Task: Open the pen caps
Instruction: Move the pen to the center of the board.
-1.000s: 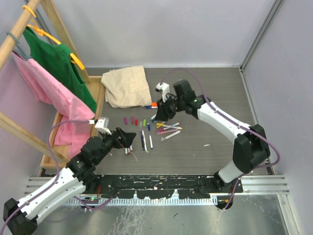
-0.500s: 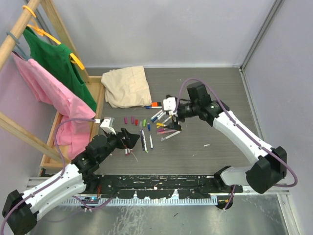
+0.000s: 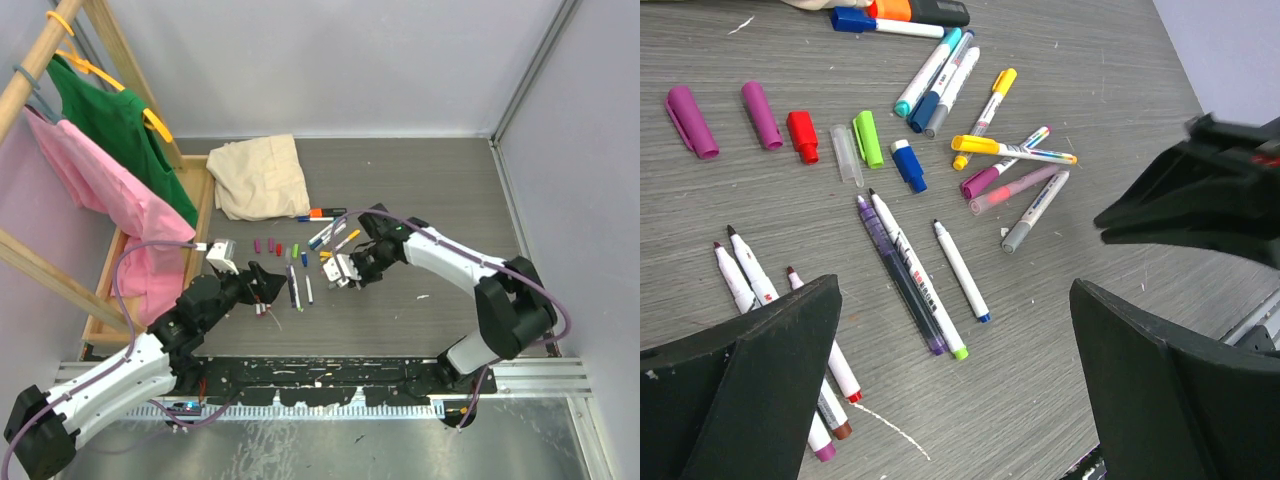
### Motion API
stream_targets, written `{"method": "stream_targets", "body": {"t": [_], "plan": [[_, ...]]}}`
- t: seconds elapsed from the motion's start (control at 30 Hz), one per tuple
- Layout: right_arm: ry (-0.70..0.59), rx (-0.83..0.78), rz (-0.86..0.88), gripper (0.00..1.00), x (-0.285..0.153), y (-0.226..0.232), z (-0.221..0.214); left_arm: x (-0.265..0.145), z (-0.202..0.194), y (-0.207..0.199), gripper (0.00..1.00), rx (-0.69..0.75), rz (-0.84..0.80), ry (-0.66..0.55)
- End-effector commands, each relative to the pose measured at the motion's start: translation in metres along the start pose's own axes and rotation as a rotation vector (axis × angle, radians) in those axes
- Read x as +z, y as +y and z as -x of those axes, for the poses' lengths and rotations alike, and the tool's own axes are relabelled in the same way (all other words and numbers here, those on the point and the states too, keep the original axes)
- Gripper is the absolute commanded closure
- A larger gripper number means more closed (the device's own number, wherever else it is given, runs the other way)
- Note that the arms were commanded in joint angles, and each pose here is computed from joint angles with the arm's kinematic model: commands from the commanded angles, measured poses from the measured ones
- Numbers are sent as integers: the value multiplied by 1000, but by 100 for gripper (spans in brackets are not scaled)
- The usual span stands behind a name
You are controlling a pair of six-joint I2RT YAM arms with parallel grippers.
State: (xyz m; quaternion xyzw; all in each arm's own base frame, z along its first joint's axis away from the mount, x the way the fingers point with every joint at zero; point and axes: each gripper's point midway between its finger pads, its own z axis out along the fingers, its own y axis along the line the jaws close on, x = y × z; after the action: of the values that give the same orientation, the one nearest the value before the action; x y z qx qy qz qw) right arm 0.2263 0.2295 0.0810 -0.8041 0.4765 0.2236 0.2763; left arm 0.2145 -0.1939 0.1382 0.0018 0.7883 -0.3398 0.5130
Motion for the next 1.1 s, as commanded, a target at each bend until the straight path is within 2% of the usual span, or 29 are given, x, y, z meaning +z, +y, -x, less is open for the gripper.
{"method": "stream_targets", "body": {"t": [0.0,0.1,0.43,0.9,1.07], "plan": [[105,-74,66,87,15,4,-13,0,22,-16,2,-29,-55,-75],[137,-49,105,93,27,7,-20,-3,22,-16,2,-29,-54,-78],[233,10,121,94,50,2,-41,-11,24,-11,2,-31,-45,-98],[351,37,-20,96,52,-64,-64,-13,25,-11,2,-33,-46,-99],[350,39,-67,96,48,-91,-72,-14,24,-9,2,-33,-43,-102]]}}
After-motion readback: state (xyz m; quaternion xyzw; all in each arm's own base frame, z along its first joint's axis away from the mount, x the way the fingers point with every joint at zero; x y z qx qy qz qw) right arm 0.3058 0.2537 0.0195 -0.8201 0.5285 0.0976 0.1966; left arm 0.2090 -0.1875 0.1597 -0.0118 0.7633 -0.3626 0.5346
